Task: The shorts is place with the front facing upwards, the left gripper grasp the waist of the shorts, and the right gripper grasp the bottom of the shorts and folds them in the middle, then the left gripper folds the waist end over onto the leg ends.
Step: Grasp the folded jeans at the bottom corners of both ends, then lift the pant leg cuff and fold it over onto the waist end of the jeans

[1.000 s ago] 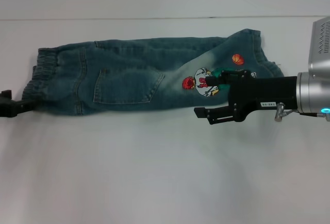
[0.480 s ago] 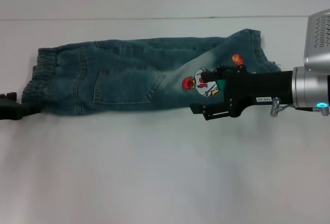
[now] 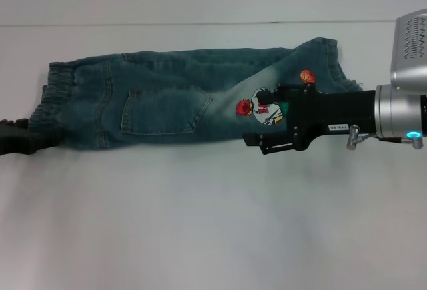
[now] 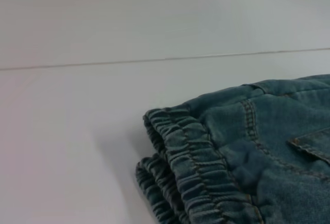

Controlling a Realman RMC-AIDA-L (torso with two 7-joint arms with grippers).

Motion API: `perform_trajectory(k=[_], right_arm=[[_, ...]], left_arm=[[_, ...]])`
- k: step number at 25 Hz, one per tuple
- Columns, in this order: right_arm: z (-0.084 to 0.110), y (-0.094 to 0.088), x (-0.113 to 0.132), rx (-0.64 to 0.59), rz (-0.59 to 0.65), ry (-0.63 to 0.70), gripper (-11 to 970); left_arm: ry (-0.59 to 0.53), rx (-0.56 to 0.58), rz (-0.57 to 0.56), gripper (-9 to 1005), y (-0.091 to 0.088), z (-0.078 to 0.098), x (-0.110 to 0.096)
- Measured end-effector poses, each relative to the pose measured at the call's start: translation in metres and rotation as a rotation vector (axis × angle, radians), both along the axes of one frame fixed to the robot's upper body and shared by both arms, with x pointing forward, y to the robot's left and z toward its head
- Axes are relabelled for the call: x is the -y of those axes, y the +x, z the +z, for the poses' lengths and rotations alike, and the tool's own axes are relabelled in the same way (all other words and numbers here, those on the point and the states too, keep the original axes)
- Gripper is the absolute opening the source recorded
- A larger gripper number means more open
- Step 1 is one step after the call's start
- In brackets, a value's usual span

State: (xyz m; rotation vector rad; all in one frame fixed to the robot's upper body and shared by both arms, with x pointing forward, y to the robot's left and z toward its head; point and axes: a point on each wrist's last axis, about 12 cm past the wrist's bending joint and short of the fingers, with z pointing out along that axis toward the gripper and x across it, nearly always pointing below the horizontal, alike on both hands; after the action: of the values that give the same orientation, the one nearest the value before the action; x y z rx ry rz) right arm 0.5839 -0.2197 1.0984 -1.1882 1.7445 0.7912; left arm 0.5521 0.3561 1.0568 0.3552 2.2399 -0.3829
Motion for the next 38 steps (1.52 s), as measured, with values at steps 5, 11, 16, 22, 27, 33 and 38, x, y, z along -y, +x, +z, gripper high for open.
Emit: perform_trajectory(k=[5,11,16,22,27,33,38], right_arm=[[0.000,0.000,0.000,-0.002,0.001,0.001,931],[0.000,0.000,0.000,-0.001,-0.002,-0.001,931],[0.000,0.001,0.000,0.000,-0.005,-0.002,931],[0.001,0.002,0.000,0.006,-0.017,0.008,931],[0.000,0.004,0.000,0.014,-0.048,0.025,931],[-0.003,0.009,-0.002,0.018,-0.098,0.040,930],[-0.006,0.011,-0.010,0.028,-0.111,0.039,924]], left_arm=[[0.030,-0.014,-0.005,872,0.001,-0.003,0.001],[0.030,-0.017,-0.006,815,0.001,-0.004,0.002],[0.023,-0.022,-0.018,700,0.003,-0.005,0.006],[0.027,-0.022,-0.035,509,0.004,-0.004,0.008],[0.026,-0.022,-0.031,466,0.005,-0.003,0.008],[0.027,-0.008,-0.032,412,0.007,0.003,0.006],[0.019,0.002,-0.050,361,0.008,0.011,0.006]])
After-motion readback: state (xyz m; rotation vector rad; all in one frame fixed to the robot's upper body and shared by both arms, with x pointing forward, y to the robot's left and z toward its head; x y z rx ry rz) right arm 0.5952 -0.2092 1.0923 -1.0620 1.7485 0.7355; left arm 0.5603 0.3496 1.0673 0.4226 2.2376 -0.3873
